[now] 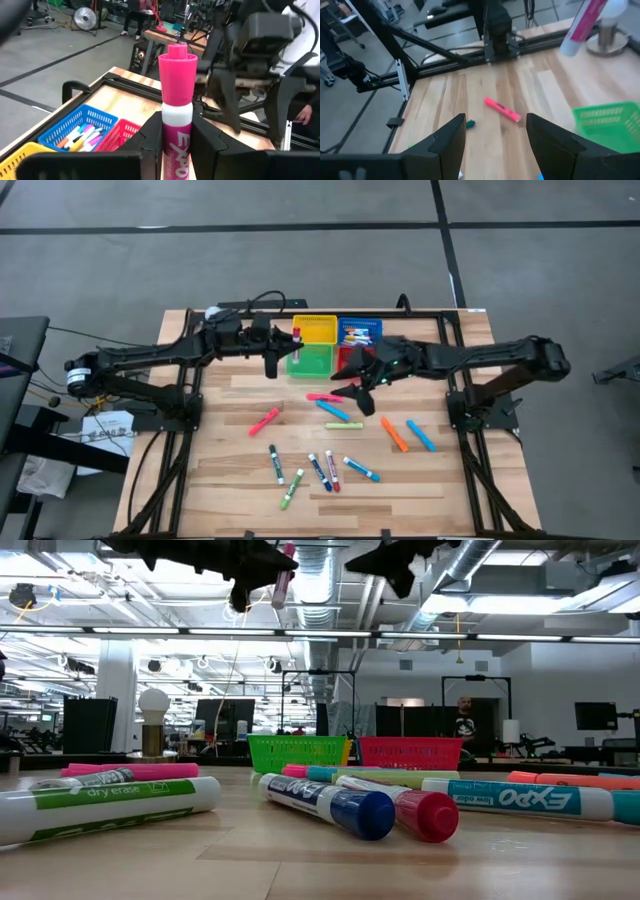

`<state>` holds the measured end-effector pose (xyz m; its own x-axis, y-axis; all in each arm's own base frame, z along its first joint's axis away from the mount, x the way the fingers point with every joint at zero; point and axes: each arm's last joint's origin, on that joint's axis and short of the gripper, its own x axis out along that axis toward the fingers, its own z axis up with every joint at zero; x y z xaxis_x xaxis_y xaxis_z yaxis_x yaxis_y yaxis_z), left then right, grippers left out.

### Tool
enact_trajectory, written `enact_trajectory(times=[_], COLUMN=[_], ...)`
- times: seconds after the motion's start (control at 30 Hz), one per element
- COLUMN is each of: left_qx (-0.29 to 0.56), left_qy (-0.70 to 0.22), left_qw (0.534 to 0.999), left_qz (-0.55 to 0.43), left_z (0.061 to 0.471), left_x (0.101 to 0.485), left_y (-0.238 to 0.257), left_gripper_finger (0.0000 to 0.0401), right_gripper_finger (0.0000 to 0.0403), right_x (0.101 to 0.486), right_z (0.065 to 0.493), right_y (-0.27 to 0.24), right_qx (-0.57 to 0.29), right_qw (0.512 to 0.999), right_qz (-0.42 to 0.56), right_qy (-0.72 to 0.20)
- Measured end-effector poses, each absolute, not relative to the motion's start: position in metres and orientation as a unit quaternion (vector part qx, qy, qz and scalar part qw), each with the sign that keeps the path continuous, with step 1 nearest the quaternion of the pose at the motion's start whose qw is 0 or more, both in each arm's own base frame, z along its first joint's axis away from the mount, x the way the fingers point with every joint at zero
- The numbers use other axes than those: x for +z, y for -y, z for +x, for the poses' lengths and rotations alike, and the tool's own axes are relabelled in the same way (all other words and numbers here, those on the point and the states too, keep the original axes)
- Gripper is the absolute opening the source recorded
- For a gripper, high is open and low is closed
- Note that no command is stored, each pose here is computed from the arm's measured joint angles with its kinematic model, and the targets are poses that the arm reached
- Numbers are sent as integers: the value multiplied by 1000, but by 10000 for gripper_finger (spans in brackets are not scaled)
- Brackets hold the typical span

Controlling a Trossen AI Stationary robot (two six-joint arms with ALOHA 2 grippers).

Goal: Pick & Place Markers
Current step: Put the large pink marker pen into the yellow bin

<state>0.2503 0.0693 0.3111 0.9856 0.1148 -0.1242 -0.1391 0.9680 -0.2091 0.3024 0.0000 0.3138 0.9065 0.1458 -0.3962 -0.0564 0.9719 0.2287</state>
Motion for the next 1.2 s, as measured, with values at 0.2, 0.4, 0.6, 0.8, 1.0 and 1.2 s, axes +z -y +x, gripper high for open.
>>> enact_trajectory(times=[0.2, 0.4, 0.6, 0.8, 1.0, 1.2], left_qx=[70, 77, 63, 58, 72, 96], left_qy=[-55, -75, -114, -139, -174, -197], left_qw=[990, 989, 988, 987, 981, 976], left_qz=[-108, -101, -84, -52, -40, -15], left_z=[248, 256, 287, 323, 341, 346], left_x=[312, 302, 287, 281, 273, 264], left_y=[-76, -82, -92, -108, -134, -163], left_gripper_finger=[63, 63, 63, 63, 63, 63], right_gripper_finger=[195, 194, 196, 192, 192, 193], right_x=[328, 314, 296, 284, 281, 282], right_z=[283, 265, 243, 218, 192, 169], right_y=[4, 3, 3, 2, 5, 11], right_qx=[47, 45, 43, 44, 39, 24], right_qw=[974, 976, 975, 977, 980, 982], right_qz=[103, 129, 160, 178, 181, 183], right_qy=[-198, -172, -147, -111, -78, -36])
